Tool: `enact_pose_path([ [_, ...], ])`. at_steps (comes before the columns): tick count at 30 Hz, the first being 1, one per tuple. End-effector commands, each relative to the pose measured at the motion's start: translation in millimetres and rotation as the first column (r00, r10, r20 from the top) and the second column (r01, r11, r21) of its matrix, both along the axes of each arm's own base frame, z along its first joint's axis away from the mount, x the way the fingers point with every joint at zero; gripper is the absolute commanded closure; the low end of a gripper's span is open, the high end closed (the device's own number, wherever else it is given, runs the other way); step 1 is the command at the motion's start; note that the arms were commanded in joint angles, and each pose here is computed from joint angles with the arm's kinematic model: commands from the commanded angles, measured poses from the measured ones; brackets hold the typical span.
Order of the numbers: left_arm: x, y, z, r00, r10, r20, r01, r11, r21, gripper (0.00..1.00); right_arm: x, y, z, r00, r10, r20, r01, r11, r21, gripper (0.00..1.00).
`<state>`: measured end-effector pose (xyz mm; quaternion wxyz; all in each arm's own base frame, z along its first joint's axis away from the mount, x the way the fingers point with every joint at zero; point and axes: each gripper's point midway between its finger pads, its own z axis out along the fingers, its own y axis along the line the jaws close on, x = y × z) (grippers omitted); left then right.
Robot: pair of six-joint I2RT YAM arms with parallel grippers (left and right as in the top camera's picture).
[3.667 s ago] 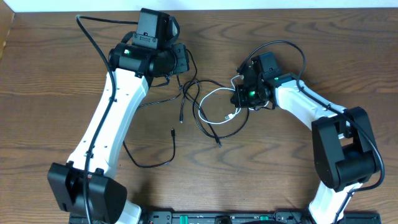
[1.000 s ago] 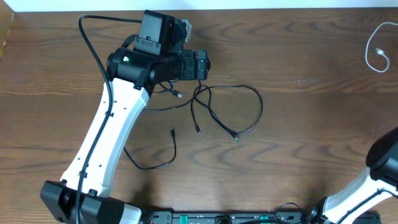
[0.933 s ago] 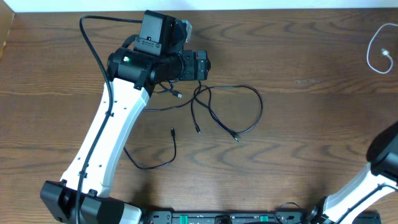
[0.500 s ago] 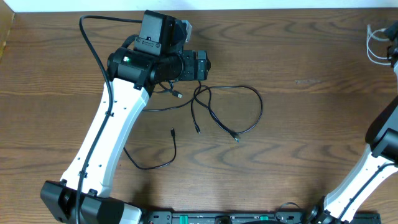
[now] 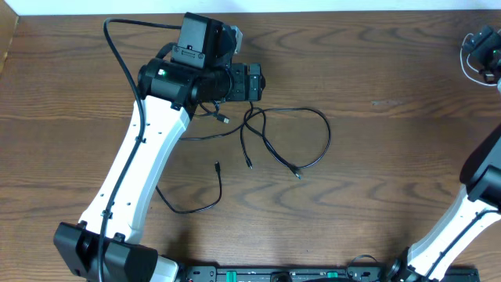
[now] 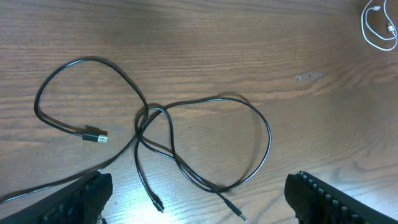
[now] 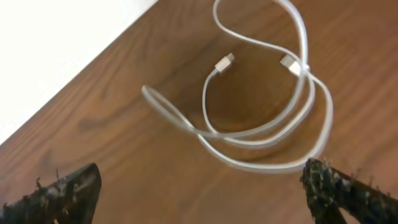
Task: Untangle cables
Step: 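Carry the white cable to the right edge and drop it, then lower left gripper onto the black cable pile and grasp a strand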
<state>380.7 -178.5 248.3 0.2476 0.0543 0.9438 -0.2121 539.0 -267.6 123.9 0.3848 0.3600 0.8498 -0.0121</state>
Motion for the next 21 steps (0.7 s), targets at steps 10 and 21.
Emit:
enact_pose_path([
  [10, 8, 24, -4, 0.998, 0.062, 0.027, -0.065, 0.992, 0.112, 0.07, -51, 126, 165, 0.846, 0.487, 0.216, -0.509, 0.859, 0.055, 0.03],
  [21, -27, 83, -6, 0.972, 0.197, -0.130, -0.181, 0.975, 0.128, 0.11, -82, 291, 117, 0.635, 0.770, 0.063, -0.751, 0.596, 0.284, 0.19],
])
